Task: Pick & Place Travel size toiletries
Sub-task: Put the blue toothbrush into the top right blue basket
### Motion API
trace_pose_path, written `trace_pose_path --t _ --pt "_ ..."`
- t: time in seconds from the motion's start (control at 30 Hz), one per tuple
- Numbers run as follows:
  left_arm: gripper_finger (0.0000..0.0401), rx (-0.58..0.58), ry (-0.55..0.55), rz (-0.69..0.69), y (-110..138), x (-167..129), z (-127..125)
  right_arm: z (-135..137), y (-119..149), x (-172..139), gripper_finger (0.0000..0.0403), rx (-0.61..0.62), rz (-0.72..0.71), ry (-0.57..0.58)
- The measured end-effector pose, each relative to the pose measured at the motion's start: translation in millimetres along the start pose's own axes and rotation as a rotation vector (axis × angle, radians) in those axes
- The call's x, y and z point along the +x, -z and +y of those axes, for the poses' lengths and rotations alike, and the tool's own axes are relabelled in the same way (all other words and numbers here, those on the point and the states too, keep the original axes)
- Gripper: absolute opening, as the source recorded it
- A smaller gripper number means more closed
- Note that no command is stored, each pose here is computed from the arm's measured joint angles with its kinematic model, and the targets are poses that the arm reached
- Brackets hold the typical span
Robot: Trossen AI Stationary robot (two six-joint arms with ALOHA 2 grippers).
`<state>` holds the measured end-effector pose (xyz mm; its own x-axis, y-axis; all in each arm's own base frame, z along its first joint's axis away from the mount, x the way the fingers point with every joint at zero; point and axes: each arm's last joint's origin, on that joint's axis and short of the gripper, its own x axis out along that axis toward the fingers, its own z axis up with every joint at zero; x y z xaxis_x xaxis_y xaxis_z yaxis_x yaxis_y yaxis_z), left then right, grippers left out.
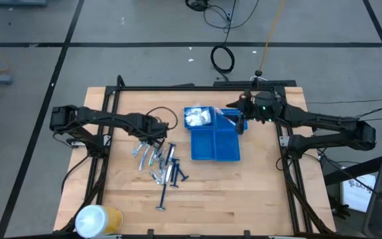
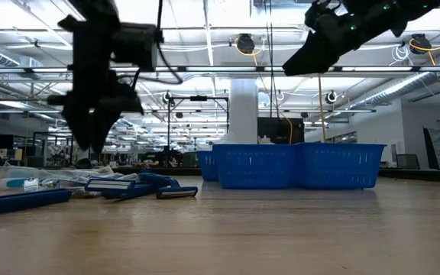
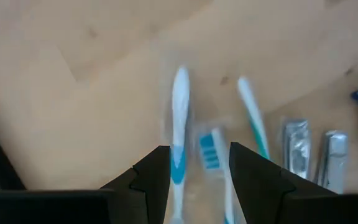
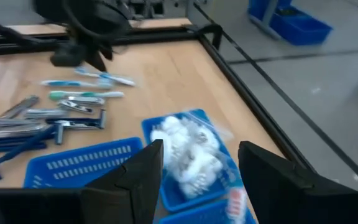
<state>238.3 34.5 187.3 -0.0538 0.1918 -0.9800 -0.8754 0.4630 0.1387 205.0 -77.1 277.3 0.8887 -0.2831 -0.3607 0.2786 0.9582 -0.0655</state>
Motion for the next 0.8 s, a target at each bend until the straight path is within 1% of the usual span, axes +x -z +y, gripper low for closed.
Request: trace_pose_path --t 0.13,0.27,0.33,0.4,0.47,0.6,0.73,0.8 --pt "0.0159 -0.069 -0.013 0.092 18 14 2 8 12 -1 0.0196 -0.015 -0.024 -0.027" --pt "0.0159 -0.108 -0.058 0.188 38 13 2 12 22 1 0.0196 -0.018 -0.028 -0.041" --pt "0.0159 -0.106 -0.065 0.241 46 11 0 13 28 2 0.0196 -0.019 -0.014 -0.047" --pt "0.0159 -0.085 -0.047 0.272 52 10 -3 15 31 3 0.0196 -0.022 -0.011 -0.054" --pt "0.0159 -0.063 -0.037 0.280 56 9 -5 16 32 3 0.0196 -0.027 -0.017 -0.056" --pt "0.0159 -0.049 -0.061 0.248 59 8 -5 16 29 2 0.0196 -0.024 -0.047 -0.055" --pt "0.0159 -0.067 -0.134 0.231 60 8 1 16 29 2 0.0196 -0.026 -0.047 -0.056" --pt "0.0159 -0.081 -0.147 0.233 60 7 2 16 29 2 0.0196 -0.030 -0.046 -0.056"
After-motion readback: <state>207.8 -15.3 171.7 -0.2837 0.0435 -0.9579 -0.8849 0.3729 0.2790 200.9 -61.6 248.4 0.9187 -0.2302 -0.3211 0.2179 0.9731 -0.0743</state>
